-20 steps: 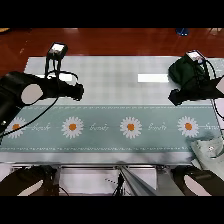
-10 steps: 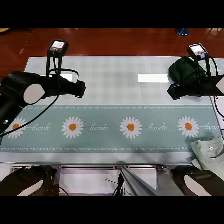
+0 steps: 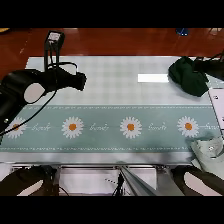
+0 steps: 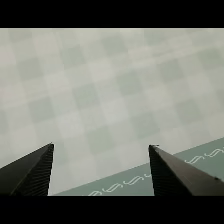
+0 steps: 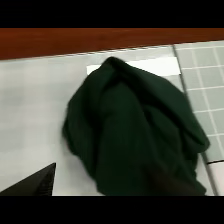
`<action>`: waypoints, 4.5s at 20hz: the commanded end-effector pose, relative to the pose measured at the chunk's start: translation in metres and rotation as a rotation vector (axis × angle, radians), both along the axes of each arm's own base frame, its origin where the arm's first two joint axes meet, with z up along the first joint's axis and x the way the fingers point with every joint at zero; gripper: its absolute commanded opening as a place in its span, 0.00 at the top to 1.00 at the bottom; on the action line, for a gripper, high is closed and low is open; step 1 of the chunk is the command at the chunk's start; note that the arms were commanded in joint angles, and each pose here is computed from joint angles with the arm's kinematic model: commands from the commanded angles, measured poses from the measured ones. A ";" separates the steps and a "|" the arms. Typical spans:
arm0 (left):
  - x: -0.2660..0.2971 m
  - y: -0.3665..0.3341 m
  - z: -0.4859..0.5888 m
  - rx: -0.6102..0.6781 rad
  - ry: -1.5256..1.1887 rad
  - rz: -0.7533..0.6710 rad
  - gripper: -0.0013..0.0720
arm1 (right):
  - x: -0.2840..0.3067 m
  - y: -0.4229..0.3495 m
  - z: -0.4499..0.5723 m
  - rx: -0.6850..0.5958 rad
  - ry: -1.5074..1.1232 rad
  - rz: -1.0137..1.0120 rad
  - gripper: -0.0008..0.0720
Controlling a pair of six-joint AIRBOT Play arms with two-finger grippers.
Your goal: Fold the shirts.
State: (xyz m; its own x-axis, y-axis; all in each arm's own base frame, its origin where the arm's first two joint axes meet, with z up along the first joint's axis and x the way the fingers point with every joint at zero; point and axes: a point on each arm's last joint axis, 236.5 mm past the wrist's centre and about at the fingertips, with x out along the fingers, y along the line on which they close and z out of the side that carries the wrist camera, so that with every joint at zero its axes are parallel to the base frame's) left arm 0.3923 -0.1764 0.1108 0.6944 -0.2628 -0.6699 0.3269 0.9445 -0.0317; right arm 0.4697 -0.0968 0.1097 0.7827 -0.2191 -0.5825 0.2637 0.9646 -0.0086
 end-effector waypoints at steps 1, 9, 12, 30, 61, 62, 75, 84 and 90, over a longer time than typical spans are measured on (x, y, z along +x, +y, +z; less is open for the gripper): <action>-0.003 0.004 -0.005 0.014 0.023 0.007 0.00 | 0.019 -0.061 -0.042 0.096 0.029 -0.145 0.17; -0.014 0.010 -0.018 0.045 0.093 0.015 0.00 | 0.045 -0.048 -0.165 0.173 0.208 -0.076 0.16; -0.014 0.010 -0.021 0.049 0.101 0.016 0.00 | 0.043 -0.042 -0.199 0.181 0.268 -0.062 0.22; -0.034 0.023 0.206 -0.150 -0.283 0.028 0.00 | -0.099 0.070 0.333 0.127 -0.735 0.254 0.96; -0.128 0.023 -0.039 -0.051 0.350 -0.001 0.00 | -0.109 0.379 -0.041 -0.057 0.481 1.034 0.30; -0.129 0.018 -0.051 -0.072 0.370 -0.002 0.00 | -0.101 0.359 -0.020 -0.045 0.441 0.993 0.30; -0.176 -0.033 -0.161 -0.282 0.603 -0.118 0.08 | -0.087 0.088 0.020 0.443 0.351 0.408 0.30; -0.146 -0.017 -0.188 -0.579 0.793 0.004 0.08 | -0.112 0.109 -0.043 0.559 0.457 0.447 0.30; -0.122 -0.054 -0.210 -0.827 0.860 0.039 0.09 | -0.113 0.114 -0.043 0.589 0.459 0.456 0.30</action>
State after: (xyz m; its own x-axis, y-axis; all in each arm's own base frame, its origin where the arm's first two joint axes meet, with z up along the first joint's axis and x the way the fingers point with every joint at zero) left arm 0.2476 -0.2169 -0.0933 0.0541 -0.7713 -0.6342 -0.0847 0.6292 -0.7726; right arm 0.3577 0.0125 0.0663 0.3863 0.4712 -0.7929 -0.0522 0.8694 0.4913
